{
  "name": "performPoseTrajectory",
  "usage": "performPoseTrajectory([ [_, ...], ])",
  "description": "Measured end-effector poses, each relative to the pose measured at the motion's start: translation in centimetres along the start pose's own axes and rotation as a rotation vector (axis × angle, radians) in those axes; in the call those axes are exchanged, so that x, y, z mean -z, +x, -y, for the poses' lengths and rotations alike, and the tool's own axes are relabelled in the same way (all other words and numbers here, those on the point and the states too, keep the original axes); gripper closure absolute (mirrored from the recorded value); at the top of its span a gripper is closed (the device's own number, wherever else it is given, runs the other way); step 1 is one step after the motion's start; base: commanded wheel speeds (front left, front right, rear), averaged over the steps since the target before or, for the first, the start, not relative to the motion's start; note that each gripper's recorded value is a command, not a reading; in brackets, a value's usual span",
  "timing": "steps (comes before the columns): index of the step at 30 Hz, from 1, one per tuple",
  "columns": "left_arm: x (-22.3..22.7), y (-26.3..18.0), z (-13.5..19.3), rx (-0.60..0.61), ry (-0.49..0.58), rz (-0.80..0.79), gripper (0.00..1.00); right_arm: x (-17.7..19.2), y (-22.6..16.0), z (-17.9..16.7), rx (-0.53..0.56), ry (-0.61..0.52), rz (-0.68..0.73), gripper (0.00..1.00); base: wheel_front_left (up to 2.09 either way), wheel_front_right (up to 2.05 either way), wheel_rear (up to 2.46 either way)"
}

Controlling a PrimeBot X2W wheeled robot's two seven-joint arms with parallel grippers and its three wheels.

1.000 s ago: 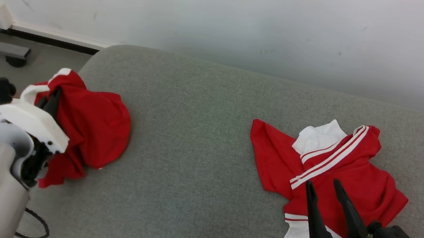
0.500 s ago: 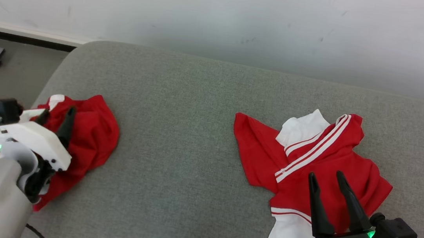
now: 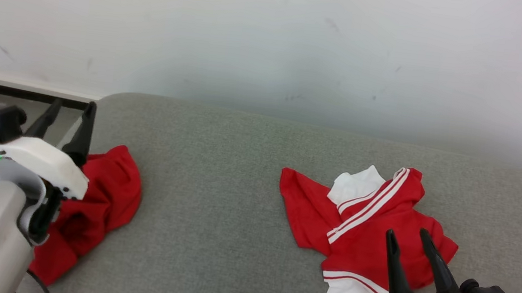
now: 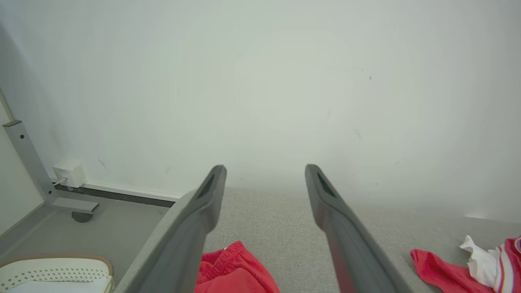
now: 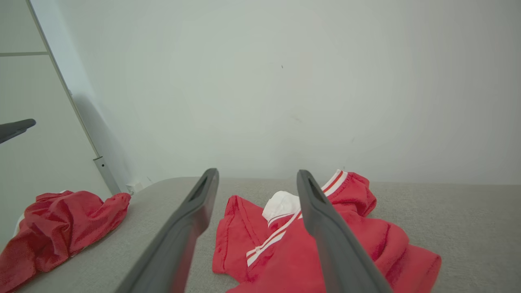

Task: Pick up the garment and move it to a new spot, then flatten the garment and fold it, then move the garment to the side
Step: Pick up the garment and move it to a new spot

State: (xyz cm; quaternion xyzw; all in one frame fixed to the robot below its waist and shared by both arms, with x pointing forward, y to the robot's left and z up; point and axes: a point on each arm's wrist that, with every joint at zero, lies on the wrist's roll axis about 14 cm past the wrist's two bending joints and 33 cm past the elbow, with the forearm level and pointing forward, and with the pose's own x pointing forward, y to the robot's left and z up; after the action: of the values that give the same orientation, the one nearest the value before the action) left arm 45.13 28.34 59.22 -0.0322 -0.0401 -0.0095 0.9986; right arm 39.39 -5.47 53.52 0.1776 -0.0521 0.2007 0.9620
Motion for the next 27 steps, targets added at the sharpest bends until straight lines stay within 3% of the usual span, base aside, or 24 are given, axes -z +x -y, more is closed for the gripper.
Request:
performPoseTrajectory([
  [7,0.0,-0.9,5.4,0.079,-0.042,0.076,0.00,-1.5,-1.7,1.6,0.057,-0.039,0.036,0.00,0.00,0.00,0.00],
  [14,3.0,-3.0,10.8,0.158,-0.102,0.051,0.00,-2.4,-3.7,3.6,0.130,-0.063,0.058,0.00,0.00,0.00,0.00],
  [27,6.6,-5.5,15.0,0.161,-0.167,0.011,0.00,-2.8,-6.6,6.3,0.238,-0.075,0.066,0.00,0.00,0.00,0.00],
])
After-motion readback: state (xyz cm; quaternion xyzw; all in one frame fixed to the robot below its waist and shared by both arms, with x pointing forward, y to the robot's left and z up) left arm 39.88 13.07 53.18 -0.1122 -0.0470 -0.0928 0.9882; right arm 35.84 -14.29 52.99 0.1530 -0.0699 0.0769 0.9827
